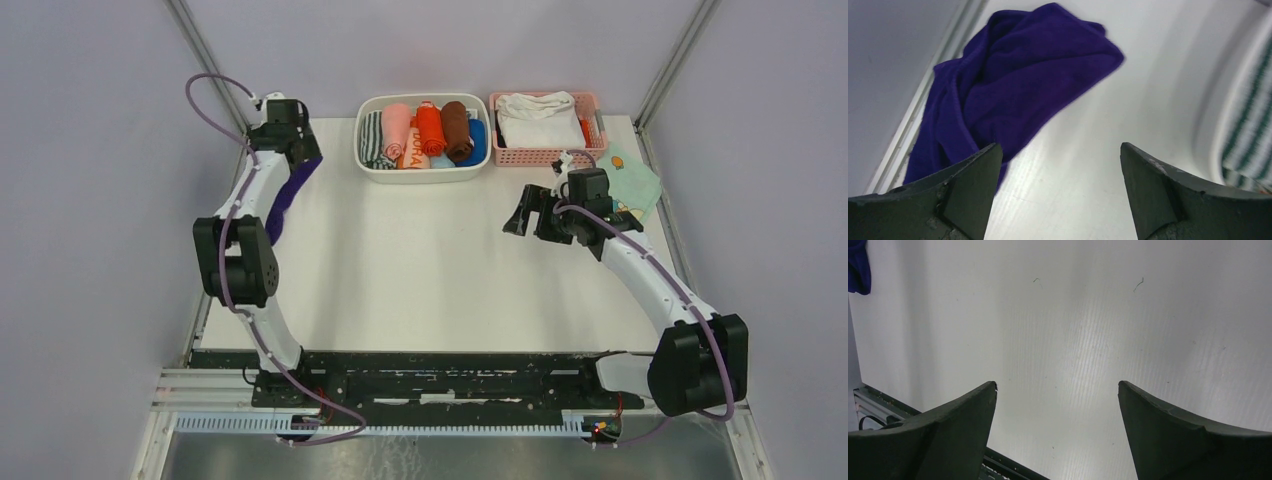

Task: Roll the towels
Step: Move the towel to the center of the board.

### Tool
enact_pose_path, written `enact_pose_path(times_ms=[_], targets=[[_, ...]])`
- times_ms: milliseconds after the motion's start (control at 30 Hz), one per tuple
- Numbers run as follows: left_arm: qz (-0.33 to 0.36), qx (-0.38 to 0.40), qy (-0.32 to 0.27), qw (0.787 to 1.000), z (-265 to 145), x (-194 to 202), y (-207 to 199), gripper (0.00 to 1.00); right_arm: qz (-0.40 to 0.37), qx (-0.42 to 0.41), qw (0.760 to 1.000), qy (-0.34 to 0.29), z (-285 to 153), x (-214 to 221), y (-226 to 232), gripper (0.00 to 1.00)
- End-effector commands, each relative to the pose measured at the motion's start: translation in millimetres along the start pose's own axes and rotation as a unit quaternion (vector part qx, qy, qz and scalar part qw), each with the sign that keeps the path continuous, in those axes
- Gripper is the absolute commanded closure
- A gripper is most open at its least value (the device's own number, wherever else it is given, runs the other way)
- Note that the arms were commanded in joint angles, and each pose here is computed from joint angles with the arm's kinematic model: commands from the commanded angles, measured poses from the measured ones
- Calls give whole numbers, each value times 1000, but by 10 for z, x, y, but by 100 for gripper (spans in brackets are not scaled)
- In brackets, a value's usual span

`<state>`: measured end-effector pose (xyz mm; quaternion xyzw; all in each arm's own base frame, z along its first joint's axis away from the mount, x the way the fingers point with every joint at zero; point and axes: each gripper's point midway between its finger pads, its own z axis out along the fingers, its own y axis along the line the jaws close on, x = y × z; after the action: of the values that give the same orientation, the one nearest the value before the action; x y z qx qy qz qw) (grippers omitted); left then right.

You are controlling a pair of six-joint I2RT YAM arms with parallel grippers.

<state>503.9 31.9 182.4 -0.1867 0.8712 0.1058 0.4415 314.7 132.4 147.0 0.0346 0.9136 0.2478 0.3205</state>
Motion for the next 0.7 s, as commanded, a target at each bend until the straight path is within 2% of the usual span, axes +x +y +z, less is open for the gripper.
enact_pose_path(times_ms=[0,133,333,533,667], targets=[[9,-35,10,999,411,-39,361,7,-24,9,999,-27,-72,-95,-29,2],[9,-46,57,997,785,178,609,11,-30,13,999,-29,-86,-98,-41,0],[25,-27,145,989,1129,759,621,22,-32,13,999,-32,-99,-106,-40,0],[-9,17,225,974,1073,1397,448,41,-35,12,999,-38,-121,-114,-32,0],[-77,48,263,961,714,1764,224,46,-37,16,998,-42,-136,-134,-28,0]])
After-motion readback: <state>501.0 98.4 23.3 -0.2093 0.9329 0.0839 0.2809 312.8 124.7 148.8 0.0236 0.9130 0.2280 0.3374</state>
